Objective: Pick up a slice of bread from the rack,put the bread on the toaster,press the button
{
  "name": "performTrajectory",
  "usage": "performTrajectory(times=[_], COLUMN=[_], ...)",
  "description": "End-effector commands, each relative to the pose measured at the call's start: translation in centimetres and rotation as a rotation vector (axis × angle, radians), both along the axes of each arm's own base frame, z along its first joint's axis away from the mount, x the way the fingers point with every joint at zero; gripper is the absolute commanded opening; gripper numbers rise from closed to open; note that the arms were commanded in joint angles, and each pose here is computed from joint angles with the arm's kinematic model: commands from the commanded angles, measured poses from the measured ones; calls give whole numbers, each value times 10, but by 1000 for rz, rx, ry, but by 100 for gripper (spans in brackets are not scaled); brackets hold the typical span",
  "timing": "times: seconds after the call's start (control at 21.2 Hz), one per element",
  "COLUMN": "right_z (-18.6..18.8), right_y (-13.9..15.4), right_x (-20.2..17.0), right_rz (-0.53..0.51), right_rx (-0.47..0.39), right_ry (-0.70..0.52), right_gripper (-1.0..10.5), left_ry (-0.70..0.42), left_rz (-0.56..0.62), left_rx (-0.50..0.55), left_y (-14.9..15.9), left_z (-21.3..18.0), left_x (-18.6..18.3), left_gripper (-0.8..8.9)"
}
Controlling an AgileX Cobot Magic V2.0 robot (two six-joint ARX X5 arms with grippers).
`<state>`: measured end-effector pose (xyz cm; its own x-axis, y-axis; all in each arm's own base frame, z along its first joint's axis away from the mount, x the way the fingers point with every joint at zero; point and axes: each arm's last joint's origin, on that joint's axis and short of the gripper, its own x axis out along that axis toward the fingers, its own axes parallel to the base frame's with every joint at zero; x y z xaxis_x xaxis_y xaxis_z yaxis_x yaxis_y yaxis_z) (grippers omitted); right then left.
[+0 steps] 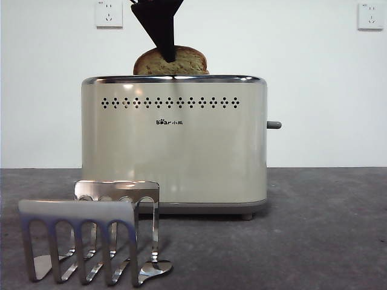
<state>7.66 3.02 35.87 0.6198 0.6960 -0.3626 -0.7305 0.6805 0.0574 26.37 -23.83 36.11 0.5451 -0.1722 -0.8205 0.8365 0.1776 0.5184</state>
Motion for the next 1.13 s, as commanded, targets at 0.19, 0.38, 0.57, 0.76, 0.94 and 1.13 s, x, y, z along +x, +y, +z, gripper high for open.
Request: performTrajectory(times=[0.19,0.38,0.57,0.76,0.94,1.13], right_z=[1,0,-4,-7,-9,-11], right_y=[0,0,1,2,5,8], right_x=[0,0,2,10,19,32], right_rz=[0,9,14,-22,-2,-3], right_rx=[5,11,7,64,107,142], right_ry=[0,14,73,185,264,315], right_gripper=[-3,-1,-1,0,0,0], left_ry=[22,-2,-37,-43,22,148], left_rz=[20,20,36,92,186,262], left_rx=[13,-16,-67,-144,-238,-421], left_y=[1,4,15,33,54,74], left_z=[-5,6,25,48,65,81], left_x=[0,-6,-20,-44,-73,-99], left_gripper=[340,413,409,407,399,211])
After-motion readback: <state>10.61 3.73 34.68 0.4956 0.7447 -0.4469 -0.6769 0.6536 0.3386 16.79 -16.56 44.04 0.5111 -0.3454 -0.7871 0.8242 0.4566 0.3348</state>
